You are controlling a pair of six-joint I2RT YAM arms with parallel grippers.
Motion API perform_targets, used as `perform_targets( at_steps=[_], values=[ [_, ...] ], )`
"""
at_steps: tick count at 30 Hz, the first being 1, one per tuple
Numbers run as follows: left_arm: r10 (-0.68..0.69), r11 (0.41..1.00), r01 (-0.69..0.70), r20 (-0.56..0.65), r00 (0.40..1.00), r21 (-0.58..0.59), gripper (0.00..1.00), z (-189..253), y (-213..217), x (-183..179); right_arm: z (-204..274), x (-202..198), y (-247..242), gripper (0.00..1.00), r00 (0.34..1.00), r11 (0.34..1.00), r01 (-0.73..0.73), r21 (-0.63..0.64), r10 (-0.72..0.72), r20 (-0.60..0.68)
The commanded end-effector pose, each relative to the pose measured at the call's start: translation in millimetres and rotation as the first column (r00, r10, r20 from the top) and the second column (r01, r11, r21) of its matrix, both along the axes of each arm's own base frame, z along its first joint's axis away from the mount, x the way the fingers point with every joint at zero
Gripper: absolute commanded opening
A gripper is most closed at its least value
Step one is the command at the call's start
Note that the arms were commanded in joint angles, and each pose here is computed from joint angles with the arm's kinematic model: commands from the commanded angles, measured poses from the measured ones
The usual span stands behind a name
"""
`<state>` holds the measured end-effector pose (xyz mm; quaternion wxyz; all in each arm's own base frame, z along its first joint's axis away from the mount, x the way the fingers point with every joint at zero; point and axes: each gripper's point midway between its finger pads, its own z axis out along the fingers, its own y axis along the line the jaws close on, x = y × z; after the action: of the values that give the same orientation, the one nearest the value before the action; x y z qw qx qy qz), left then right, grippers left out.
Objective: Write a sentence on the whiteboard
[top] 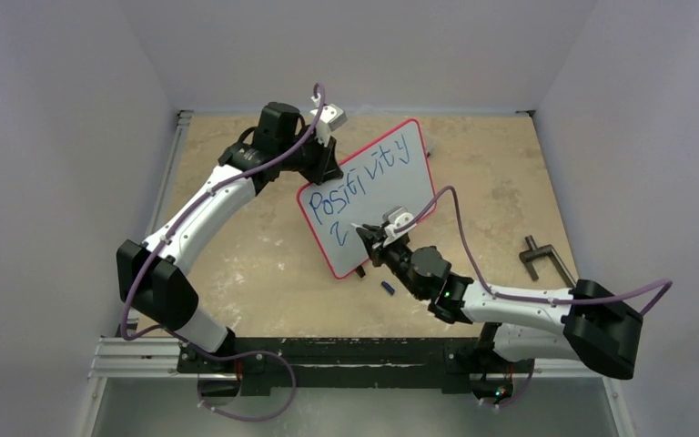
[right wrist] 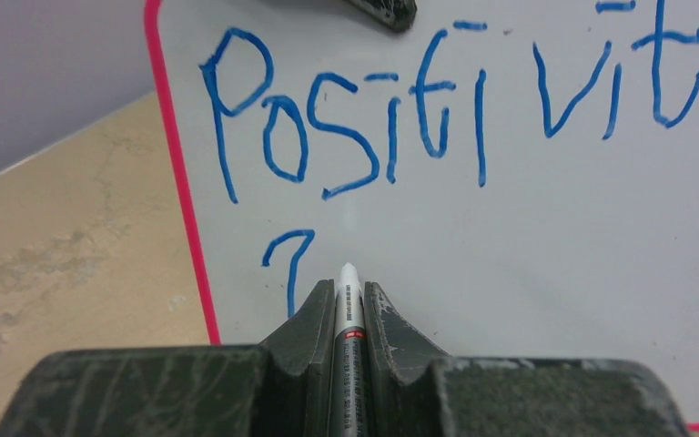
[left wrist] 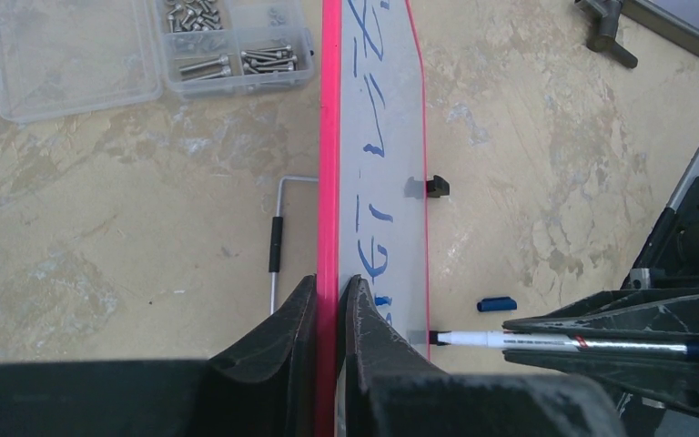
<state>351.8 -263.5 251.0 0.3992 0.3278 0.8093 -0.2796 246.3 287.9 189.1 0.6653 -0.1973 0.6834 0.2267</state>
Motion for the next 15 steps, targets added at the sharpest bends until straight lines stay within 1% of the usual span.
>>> perform_targets(
  at_steps=[1, 15],
  values=[
    [0.038, 0.985, -0.026, -0.065, 0.997, 0.169, 0.00, -40, 25, -10, 41, -5, 12, 0.00, 0.997, 0.994, -0.068, 0.091, 0.064, 0.049],
    [0.037, 0.986, -0.026, -0.062, 0.997, 0.166, 0.00, -38, 25, -11, 49, -2, 38, 0.00, 0.992, 0.987, -0.122, 0.101, 0.117, 0.051]
  ],
)
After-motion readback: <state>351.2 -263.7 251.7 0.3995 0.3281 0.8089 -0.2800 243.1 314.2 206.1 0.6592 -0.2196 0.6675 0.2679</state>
